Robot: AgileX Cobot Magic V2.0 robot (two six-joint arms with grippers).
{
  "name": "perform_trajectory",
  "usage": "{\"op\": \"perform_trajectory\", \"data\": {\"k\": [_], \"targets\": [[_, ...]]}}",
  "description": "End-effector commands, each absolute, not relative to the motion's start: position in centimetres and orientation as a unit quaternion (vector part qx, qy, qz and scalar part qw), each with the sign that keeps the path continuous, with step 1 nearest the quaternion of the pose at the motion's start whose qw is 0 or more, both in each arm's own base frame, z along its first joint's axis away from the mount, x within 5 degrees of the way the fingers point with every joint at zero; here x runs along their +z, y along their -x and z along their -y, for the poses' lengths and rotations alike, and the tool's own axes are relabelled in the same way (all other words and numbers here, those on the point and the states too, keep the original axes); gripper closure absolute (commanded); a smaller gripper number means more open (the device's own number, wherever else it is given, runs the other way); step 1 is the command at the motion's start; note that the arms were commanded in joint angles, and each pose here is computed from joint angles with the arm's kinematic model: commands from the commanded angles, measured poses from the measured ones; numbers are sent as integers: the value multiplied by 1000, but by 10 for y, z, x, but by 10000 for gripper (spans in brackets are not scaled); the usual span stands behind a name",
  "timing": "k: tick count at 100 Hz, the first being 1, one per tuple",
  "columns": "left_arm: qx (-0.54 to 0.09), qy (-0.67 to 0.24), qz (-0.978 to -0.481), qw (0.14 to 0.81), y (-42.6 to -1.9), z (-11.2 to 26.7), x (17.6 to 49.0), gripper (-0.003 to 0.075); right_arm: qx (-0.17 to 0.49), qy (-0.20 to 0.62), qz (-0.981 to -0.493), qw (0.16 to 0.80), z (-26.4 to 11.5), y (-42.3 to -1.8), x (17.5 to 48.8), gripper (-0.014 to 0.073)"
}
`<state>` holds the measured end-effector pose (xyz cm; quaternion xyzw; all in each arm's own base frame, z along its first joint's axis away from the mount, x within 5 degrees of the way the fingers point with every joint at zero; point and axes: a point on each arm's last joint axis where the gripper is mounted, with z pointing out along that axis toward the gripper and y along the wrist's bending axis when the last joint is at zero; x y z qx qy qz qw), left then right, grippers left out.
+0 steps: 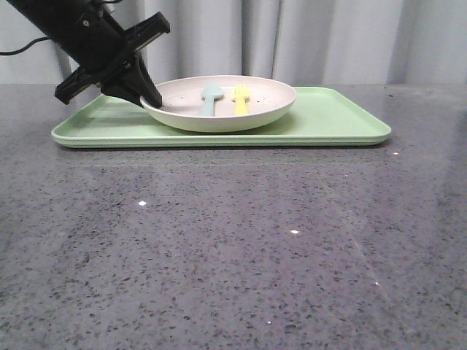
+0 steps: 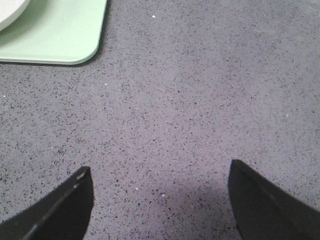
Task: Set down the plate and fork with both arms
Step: 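Lower the plate onto the green tray with the left gripper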
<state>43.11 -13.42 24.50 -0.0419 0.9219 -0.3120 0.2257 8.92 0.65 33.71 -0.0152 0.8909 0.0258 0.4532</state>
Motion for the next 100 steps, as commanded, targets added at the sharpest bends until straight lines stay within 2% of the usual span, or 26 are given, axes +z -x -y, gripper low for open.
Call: {"op": "perform_trajectory", "data": {"k": [1,100], "targets": [[-341,54,-897,275,-430,137,283,741,23,16,-870,492,-6,-94,351,34],[-327,51,-904,271,-430,136,279,741,23,16,-870,492,-6,-94,351,34]]}}
